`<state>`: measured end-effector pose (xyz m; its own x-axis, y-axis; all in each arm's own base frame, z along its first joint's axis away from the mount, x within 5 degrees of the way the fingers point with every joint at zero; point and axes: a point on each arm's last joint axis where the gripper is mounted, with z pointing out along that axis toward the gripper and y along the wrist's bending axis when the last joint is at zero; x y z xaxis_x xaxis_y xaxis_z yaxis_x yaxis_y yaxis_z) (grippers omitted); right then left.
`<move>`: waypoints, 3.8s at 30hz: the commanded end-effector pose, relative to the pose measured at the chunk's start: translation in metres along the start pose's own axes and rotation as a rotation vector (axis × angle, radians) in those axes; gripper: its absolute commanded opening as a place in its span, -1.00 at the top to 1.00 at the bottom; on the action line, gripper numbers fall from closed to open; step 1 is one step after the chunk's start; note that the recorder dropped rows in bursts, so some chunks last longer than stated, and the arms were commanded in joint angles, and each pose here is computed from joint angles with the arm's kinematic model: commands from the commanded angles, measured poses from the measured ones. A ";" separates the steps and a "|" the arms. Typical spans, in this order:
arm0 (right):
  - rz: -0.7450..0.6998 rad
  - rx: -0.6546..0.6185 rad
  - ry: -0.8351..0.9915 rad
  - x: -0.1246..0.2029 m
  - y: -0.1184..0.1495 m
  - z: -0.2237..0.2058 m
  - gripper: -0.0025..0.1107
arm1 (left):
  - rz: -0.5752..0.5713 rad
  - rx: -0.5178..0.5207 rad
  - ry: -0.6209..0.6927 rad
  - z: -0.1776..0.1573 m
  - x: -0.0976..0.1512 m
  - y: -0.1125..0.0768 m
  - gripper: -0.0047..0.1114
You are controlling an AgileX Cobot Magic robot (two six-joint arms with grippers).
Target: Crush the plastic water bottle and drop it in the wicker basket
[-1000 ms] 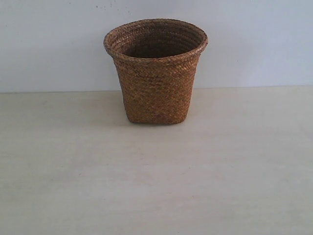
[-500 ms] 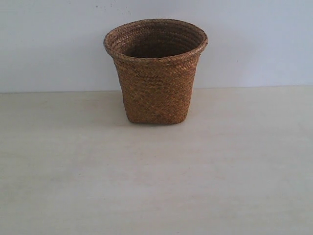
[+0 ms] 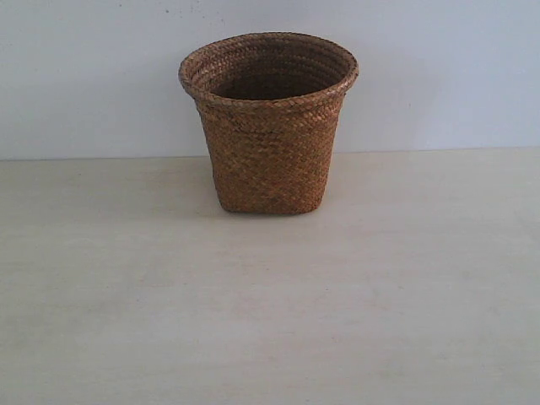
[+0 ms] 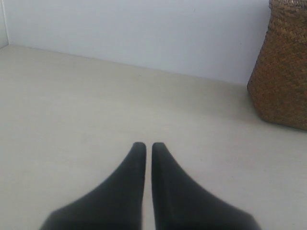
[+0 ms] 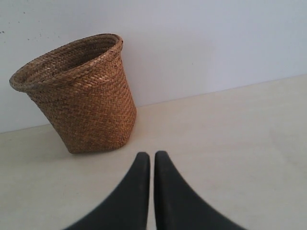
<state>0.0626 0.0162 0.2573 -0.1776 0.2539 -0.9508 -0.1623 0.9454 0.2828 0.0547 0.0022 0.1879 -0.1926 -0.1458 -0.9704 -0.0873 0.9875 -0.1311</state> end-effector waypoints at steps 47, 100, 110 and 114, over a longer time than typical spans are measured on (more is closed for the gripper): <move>-0.253 0.203 0.053 0.054 -0.029 -0.005 0.96 | 0.010 -0.001 0.003 0.000 0.001 0.000 0.85; -0.176 0.216 0.088 0.069 -0.034 -0.002 0.96 | 0.010 -0.001 0.003 0.000 0.001 0.000 0.85; -0.176 0.216 0.088 0.069 -0.034 -0.002 0.96 | 0.010 -0.001 0.003 0.000 0.001 0.000 0.85; -0.176 0.216 0.088 0.069 -0.034 -0.002 0.96 | 0.010 -0.001 0.003 0.000 0.001 0.000 0.85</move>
<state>0.0538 0.0012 0.1832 -0.2561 0.0716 -0.9640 0.0095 0.9974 0.0715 0.0546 0.0022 0.1877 -0.1956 -0.1341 -0.9715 -0.0850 0.9892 -0.1195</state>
